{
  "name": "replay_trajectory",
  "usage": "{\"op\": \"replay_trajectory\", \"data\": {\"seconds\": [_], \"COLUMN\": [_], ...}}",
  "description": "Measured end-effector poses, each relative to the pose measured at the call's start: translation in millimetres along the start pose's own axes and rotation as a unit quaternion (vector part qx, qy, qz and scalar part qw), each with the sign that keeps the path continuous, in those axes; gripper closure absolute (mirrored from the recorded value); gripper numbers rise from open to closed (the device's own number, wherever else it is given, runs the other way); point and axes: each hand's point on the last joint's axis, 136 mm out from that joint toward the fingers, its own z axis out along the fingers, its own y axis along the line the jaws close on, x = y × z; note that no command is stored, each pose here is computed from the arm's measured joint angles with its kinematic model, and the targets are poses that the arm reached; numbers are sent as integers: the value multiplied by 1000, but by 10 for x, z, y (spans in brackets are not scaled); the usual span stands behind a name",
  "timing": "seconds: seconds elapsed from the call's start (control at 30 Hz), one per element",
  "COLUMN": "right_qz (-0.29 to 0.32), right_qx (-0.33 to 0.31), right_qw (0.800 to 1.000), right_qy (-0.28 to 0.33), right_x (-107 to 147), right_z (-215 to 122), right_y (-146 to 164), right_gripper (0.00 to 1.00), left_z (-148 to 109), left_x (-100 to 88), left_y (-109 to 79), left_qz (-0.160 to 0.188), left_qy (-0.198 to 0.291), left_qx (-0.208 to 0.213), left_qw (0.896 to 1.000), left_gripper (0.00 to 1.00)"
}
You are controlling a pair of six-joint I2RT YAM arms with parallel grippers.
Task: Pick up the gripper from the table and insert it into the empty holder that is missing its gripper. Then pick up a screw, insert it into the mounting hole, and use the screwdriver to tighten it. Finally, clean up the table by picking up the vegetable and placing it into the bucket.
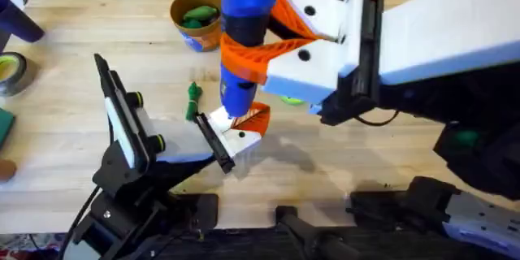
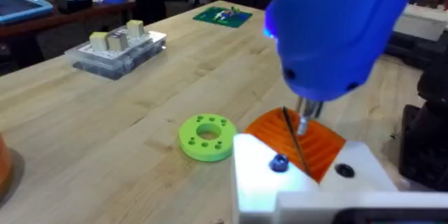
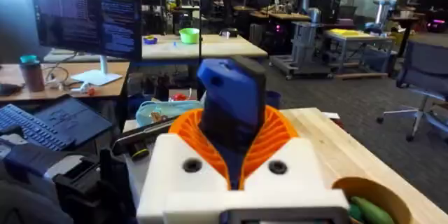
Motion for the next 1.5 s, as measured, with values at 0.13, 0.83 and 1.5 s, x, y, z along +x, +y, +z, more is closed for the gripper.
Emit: {"op": "replay_trajectory", "data": {"seconds": [0.13,0.83,1.5], "right_qz": [-2,0,4], "right_qx": [0,0,0], "right_qw": [1000,1000,1000], "right_qy": [-4,0,6], "right_x": [-21,48,111], "right_z": [1,62,97], "right_y": [0,-33,-52], "right_gripper": [954,953,954], "left_z": [0,0,0], "left_x": [0,0,0], "left_y": [0,0,0], "left_qz": [0,0,0], "left_qy": [0,0,0], "left_qx": [0,0,0], "left_qw": [1000,1000,1000], "left_gripper": [988,988,988]}}
